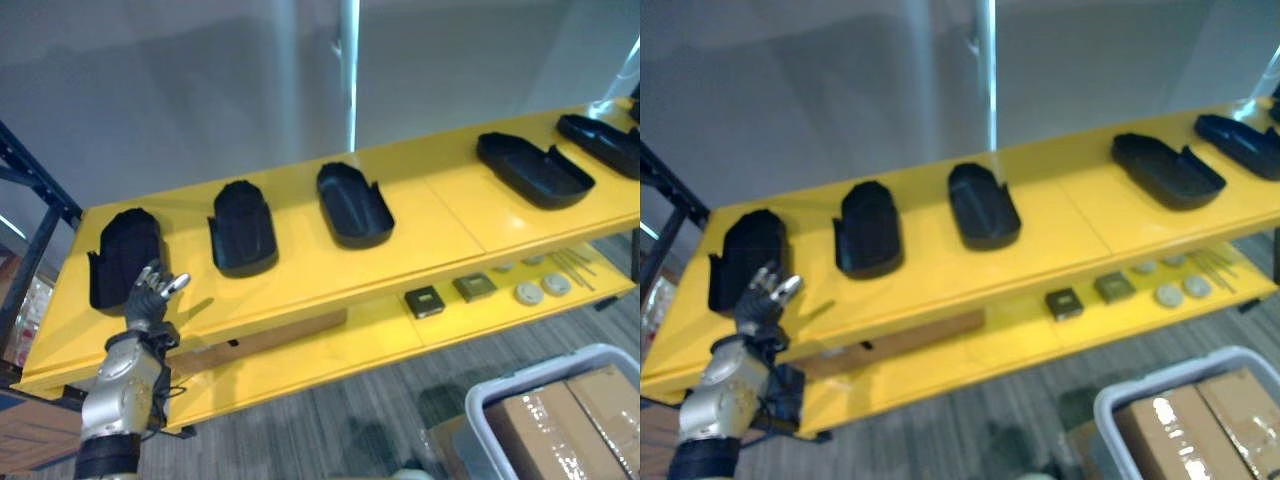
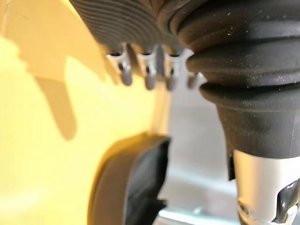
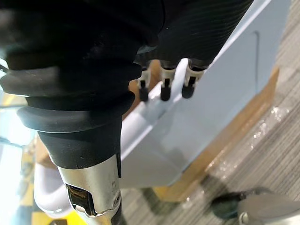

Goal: Walk over and take plastic housings, then place them on the shelf

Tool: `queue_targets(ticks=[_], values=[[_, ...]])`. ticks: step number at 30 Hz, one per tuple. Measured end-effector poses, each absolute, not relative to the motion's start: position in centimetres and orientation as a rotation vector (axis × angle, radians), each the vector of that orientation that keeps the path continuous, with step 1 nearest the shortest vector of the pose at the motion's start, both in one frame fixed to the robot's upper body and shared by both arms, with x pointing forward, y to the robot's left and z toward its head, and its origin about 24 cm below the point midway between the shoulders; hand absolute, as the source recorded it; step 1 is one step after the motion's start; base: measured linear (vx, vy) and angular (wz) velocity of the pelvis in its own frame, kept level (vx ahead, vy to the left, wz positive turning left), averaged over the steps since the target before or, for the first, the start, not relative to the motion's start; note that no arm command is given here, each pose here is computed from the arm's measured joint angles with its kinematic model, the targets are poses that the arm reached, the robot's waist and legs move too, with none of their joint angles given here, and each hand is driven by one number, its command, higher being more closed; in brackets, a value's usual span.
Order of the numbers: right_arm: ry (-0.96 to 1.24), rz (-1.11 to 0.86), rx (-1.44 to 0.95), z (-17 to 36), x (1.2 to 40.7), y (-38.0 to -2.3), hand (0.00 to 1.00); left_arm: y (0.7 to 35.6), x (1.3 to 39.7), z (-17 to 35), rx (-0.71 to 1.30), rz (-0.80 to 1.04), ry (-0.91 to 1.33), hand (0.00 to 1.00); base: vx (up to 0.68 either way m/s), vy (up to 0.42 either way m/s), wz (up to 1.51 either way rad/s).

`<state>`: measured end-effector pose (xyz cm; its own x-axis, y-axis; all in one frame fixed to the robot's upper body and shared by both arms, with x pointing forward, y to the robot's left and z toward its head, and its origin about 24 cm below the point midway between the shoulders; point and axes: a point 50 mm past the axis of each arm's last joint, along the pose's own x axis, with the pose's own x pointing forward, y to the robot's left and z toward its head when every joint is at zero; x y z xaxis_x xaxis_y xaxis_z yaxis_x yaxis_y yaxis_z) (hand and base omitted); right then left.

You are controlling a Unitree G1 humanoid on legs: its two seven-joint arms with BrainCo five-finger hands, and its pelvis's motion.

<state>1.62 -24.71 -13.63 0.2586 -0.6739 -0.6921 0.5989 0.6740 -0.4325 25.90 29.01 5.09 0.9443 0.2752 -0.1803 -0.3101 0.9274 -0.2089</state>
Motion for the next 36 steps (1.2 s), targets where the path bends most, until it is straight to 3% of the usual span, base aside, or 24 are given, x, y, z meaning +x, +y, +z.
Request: queue_targets(ticks=[14,36], values=[[0.979,-0.815,-0.088,-13.7,2.1,-24.6,0.0,30.7,27.5,3.7,-0.233,0.409,0.27,0.0,-0.01,0.003,-0.02],[0.968,-0.784,-0.085,-13.7,2.7,-24.6,0.0,31.7,28.0,4.0,-0.212,0.525,0.285,0.0,-0.01,0.002,-0.02]])
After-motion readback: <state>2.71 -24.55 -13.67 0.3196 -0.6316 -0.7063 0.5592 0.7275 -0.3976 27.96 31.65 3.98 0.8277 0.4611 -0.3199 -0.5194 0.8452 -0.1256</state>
